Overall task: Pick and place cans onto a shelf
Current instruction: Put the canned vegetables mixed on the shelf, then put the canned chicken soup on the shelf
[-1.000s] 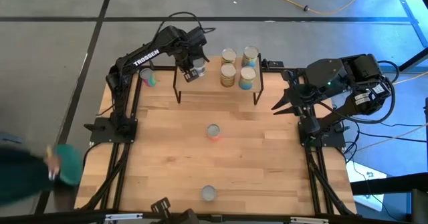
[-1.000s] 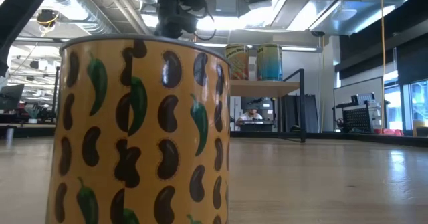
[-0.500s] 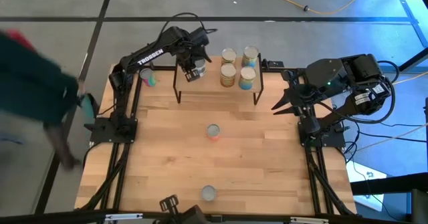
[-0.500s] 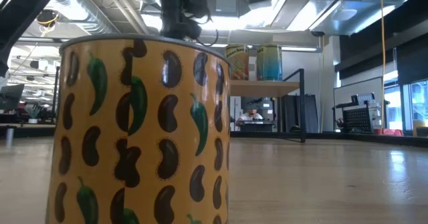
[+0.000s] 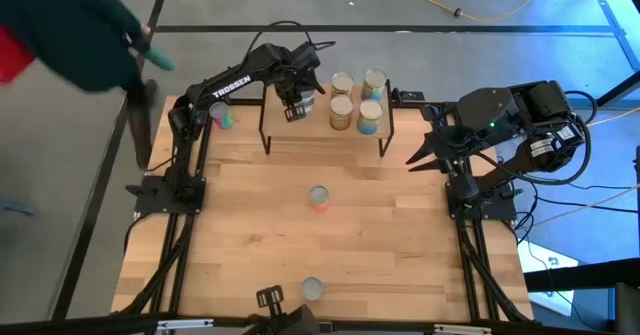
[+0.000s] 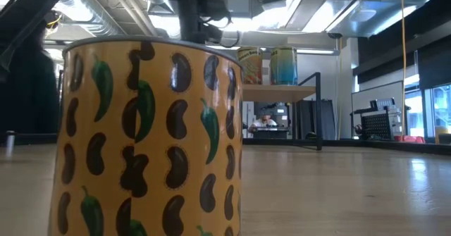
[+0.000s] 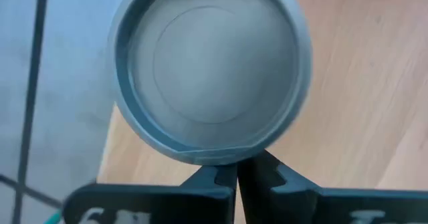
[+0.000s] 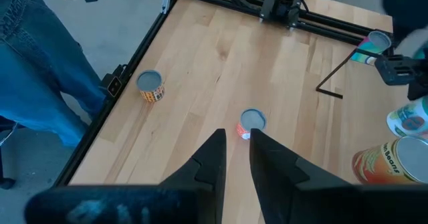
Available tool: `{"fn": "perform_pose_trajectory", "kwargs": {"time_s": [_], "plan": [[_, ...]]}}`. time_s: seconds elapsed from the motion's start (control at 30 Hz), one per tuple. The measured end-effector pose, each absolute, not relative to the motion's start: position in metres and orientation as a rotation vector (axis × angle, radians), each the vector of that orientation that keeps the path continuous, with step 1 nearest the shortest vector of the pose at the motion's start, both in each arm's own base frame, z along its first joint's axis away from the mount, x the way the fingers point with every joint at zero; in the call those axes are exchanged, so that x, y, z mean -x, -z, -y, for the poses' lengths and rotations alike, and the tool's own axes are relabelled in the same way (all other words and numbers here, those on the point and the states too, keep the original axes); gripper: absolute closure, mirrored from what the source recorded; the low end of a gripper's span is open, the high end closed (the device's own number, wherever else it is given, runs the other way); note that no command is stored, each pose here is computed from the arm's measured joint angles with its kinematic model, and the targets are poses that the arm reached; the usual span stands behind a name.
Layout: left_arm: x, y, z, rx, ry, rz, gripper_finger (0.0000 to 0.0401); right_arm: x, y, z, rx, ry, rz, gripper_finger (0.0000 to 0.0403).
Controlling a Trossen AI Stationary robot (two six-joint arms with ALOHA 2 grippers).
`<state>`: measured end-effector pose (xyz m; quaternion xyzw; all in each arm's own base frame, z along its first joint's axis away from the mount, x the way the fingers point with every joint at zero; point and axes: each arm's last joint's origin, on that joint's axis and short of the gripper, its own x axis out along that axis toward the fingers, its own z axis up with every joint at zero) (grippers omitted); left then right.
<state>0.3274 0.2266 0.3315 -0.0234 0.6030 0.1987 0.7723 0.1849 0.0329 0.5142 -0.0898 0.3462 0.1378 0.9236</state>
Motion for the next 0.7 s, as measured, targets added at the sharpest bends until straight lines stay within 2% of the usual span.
{"fn": "perform_pose_trajectory", "kwargs": {"time_s": [0.43,0.7], "plan": [[-0.339,-0.335,-0.223,-0.049,-0.419,-1.247,0.0401,-0.186,-0.515,-0.033,0.184,-0.282,-0.693,0.0334],[-0.319,-0.346,-0.206,-0.006,-0.503,-1.402,0.0401,-0.186,-0.515,-0.033,0.184,-0.282,-0.693,0.0334]]}}
